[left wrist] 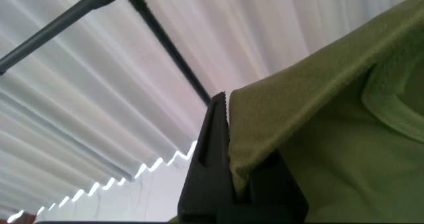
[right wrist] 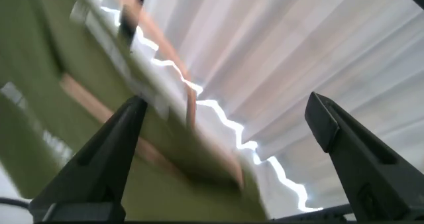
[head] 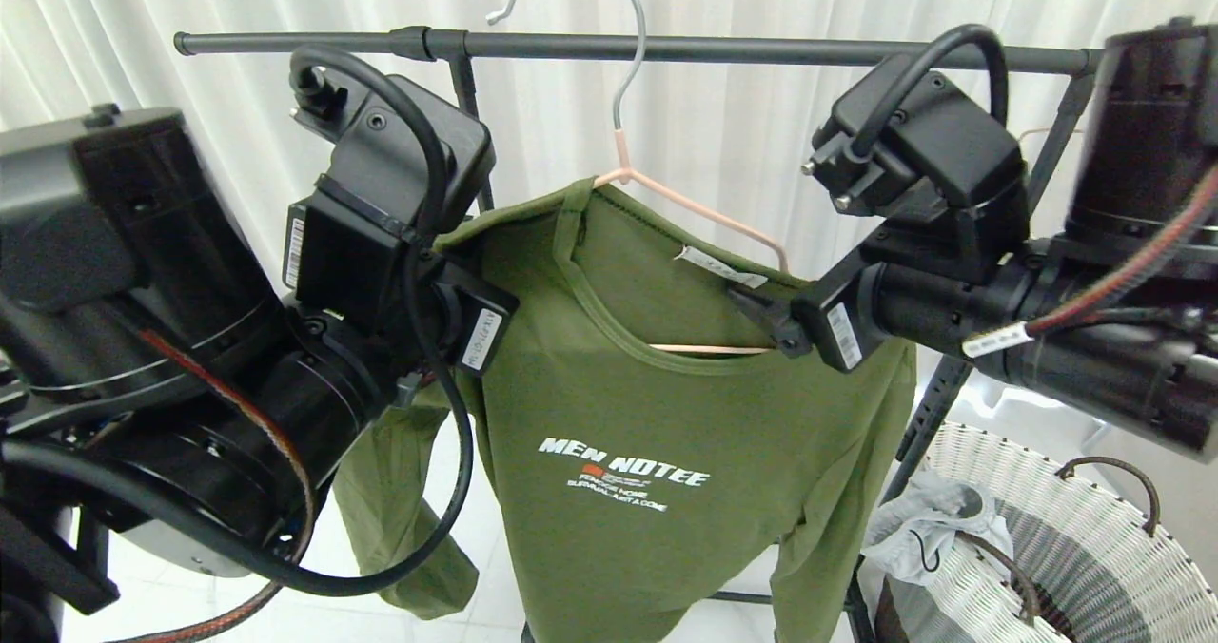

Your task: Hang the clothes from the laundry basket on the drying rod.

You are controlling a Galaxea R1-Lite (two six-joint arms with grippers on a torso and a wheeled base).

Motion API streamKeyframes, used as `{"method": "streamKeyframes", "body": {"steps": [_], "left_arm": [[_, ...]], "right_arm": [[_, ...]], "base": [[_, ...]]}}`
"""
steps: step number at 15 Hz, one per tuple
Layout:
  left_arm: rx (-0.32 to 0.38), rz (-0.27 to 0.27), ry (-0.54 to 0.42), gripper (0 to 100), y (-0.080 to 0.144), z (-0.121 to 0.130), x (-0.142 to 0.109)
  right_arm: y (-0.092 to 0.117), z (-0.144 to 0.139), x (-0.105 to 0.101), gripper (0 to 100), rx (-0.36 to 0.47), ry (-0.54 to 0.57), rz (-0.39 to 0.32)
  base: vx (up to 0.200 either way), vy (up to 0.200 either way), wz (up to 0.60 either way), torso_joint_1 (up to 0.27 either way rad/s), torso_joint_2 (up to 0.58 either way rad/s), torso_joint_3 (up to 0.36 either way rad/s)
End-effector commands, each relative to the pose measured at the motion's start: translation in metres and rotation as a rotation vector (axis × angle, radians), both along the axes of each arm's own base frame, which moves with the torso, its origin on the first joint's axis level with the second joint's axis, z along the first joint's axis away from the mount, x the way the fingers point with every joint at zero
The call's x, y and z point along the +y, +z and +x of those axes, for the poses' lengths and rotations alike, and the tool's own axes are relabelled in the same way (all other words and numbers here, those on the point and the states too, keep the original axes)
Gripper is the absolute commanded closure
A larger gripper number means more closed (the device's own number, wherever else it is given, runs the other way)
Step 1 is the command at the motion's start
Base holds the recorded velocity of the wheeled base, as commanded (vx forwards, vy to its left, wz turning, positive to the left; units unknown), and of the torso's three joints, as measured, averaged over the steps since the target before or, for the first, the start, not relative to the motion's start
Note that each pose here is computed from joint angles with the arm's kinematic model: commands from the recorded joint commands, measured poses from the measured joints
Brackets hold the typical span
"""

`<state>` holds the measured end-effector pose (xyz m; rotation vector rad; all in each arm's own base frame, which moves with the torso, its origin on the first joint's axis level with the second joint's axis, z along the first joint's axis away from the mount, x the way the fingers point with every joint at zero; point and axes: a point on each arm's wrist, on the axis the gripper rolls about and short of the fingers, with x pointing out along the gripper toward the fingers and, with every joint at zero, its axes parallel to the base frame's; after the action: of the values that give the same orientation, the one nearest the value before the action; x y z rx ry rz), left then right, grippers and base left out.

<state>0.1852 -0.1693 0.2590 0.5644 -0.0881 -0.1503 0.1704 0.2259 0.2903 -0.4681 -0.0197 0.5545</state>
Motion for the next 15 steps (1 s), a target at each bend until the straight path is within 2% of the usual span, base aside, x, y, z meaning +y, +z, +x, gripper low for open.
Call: {"method": "streamKeyframes", "body": {"steps": [1, 5, 15], "left_arm": [[0.000, 0.002, -0.041, 100, 0.000, -0.007, -0.008], [0.004, 0.004, -0.083, 100, -0.002, -0.014, -0.016], [0.012, 0.018, -0.104, 100, -0.005, -0.014, -0.016]], "right_arm": [[-0.010, 0.021, 0.014, 0, 0.008, -0.034, -0.045], [-0.008, 0.033, 0.017, 0, -0.015, -0.067, -0.064], [-0.001, 0.022, 0.004, 0, -0.031, -0.062, -0.057]], "base": [[0.000, 0.000, 0.00, 0.000, 0.00, 0.000], [0.000, 0.000, 0.00, 0.000, 0.00, 0.000], [0.000, 0.000, 0.00, 0.000, 0.00, 0.000]]}}
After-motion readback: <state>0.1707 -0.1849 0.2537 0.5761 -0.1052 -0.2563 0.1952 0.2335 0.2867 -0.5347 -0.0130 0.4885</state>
